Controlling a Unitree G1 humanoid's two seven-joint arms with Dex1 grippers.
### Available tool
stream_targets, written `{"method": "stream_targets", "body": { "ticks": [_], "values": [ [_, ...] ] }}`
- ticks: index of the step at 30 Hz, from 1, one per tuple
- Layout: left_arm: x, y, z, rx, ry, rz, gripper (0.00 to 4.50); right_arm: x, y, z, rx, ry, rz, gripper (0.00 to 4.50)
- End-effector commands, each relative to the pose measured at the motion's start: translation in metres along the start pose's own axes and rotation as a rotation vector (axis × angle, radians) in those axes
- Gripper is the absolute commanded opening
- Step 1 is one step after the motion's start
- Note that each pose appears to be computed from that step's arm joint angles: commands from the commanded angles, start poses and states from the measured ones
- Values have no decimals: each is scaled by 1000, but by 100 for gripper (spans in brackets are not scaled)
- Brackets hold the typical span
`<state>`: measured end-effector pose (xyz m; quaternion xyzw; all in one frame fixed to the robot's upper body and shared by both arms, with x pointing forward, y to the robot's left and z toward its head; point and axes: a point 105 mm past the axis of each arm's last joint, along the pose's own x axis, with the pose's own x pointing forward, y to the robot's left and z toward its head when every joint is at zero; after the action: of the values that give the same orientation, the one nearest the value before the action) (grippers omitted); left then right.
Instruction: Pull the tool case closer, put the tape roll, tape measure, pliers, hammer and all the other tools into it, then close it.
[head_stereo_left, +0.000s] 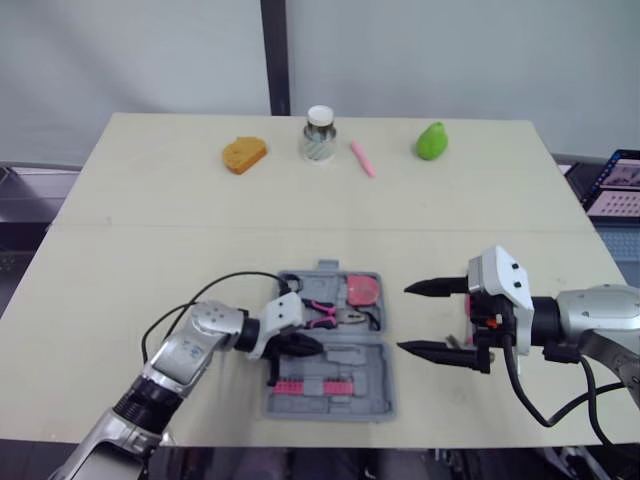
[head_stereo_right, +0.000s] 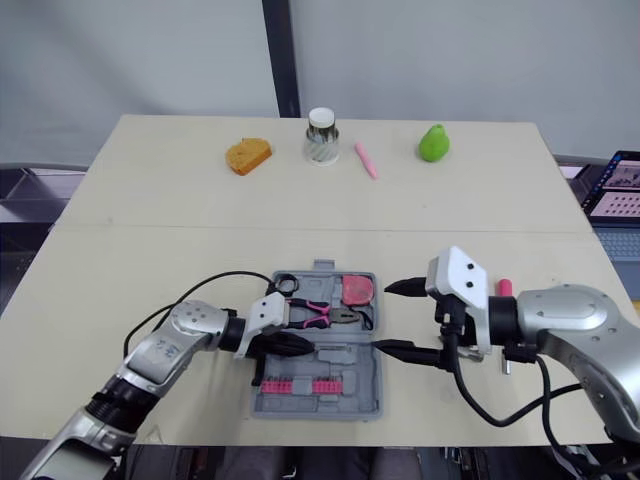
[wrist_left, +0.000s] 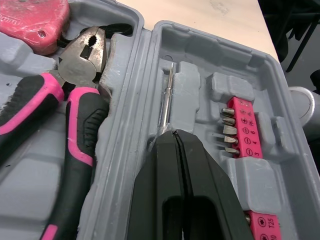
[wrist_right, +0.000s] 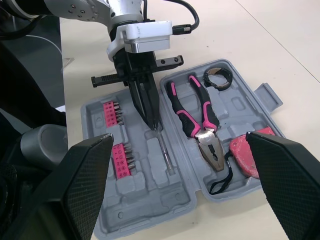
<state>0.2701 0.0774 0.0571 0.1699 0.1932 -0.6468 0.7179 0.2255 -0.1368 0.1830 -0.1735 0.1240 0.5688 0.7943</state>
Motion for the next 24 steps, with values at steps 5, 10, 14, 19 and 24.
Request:
{"method": "stream_targets", "body": {
  "ticks": [5,10,14,19,24],
  "values": [
    [3,-1,7,34,-11,-8,3,-2,3,7,-39,-15,-4,450],
    [1,-4,11,23,-32,-22,3,-4,2,7,-37,-15,-13,450],
    [0,-3,10,21,-29,-18,3,-4,3,5,-30,-12,-14,450],
    [0,-3,7,37,-5,-24,3,-3,2,6,-33,-16,-20,450],
    [2,-1,4,47,18,-15,3,-3,3,6,-32,-14,-24,450]
  ]
}}
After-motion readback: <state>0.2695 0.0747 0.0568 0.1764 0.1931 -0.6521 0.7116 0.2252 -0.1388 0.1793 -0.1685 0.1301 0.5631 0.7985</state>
